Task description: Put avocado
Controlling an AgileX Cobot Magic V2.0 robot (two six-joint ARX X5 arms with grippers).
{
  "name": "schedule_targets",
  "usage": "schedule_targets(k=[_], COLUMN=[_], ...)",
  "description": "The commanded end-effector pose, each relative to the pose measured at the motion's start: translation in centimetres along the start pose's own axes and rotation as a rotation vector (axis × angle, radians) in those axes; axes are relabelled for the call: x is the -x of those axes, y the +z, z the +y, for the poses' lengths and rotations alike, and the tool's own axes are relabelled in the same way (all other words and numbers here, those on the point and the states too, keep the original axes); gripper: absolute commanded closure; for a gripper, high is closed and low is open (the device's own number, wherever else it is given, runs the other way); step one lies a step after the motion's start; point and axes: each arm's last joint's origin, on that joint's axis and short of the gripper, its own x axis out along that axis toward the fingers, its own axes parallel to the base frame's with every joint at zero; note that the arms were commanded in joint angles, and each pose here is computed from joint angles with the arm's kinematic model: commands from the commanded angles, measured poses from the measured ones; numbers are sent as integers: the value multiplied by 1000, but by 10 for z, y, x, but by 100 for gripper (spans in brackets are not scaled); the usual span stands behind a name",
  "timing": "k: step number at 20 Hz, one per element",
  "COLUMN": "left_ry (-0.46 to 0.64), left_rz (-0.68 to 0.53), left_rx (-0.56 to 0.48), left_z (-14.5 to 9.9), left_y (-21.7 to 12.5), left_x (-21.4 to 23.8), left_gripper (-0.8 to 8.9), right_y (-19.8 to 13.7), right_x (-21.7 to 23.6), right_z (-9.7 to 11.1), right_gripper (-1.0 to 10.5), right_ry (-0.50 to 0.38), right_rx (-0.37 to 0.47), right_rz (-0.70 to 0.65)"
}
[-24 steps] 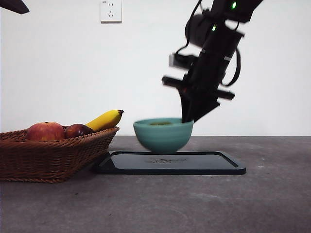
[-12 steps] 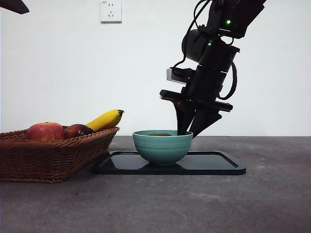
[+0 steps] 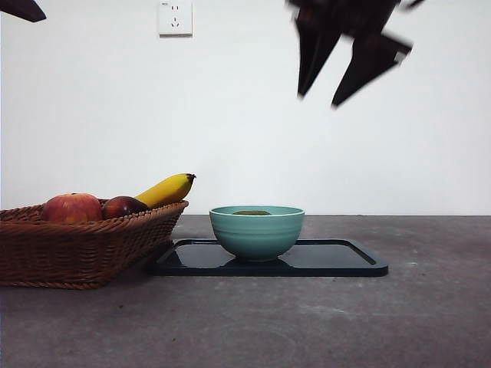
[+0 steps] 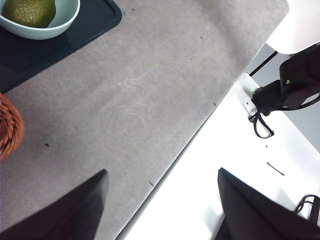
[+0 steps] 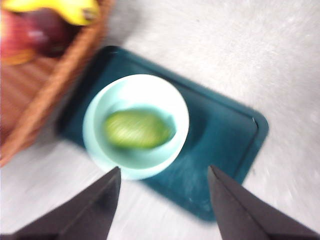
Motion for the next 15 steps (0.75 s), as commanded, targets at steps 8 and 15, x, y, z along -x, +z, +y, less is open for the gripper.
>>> schedule_targets(k=[8,15], left_ry=[-7,-7], left_rz=[-5,-5], left_rx=[-25,-24], left_z=[-1,-1], left_y=[3,3], left_x=[0,0], left_gripper=[472,472], right_y=[-76,-152], right_x=[92,96], right_z=[32,43], right_gripper=[662,662], right_ry=[88,290], right_rx=[113,180], right_rz=[-121,-68])
